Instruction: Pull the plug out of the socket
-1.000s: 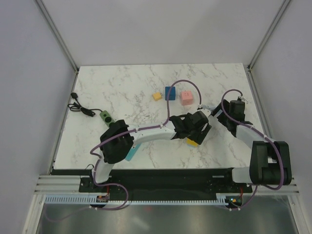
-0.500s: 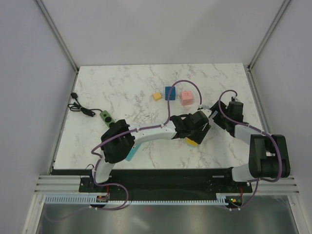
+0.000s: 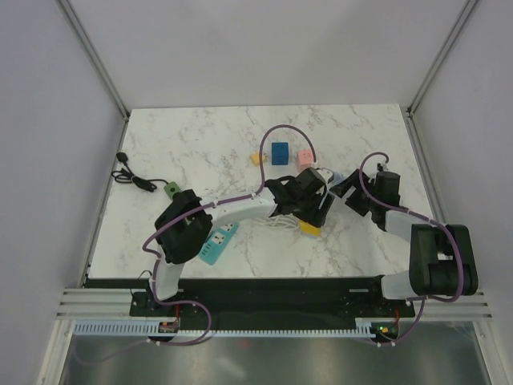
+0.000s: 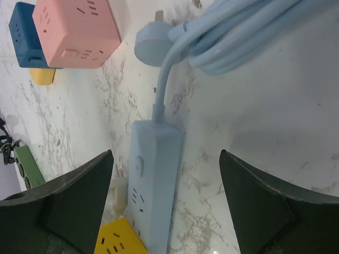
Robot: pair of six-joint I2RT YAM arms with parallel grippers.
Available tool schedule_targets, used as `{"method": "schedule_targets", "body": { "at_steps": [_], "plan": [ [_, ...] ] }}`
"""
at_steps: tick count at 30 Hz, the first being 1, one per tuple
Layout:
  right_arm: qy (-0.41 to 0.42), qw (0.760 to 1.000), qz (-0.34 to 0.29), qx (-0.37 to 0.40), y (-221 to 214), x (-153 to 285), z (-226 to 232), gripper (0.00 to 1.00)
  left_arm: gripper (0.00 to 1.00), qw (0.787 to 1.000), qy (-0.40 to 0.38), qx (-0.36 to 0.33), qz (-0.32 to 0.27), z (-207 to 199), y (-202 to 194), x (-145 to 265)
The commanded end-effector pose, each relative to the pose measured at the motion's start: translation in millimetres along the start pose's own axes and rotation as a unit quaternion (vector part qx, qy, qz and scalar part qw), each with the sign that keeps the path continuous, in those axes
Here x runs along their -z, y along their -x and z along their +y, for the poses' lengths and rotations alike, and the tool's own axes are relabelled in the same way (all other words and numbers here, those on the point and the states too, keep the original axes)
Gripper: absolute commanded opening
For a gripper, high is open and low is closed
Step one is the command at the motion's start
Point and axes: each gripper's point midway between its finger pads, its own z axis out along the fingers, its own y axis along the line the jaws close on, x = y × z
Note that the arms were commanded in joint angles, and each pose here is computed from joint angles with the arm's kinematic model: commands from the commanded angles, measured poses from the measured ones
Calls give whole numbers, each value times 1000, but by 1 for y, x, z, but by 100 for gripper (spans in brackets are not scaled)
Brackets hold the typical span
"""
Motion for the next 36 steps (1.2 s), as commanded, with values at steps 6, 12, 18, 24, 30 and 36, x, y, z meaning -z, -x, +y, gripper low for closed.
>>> {"method": "schedule_targets", "body": {
  "at_steps": [6, 12, 18, 24, 30, 36],
  "plan": [
    [57, 998, 4, -10, -14, 8, 13, 89, 2, 996, -61, 18, -55, -1, 38, 30],
    [90, 995, 10, -33, -25, 8, 17, 88, 2, 993, -92, 29, -68, -9, 48, 35],
    [112, 993, 17, -45, -31, 7, 21, 85, 2, 989, -120, 42, -74, -16, 56, 40],
    [113, 991, 25, -63, -41, 10, 19, 81, 2, 987, -131, 48, -80, -20, 62, 43],
    [122, 988, 28, -88, -50, 12, 25, 79, 2, 984, -143, 63, -88, -23, 71, 50],
    [135, 987, 27, -79, -67, 9, 29, 77, 2, 976, -186, 83, -70, -37, 61, 43]
  ]
}}
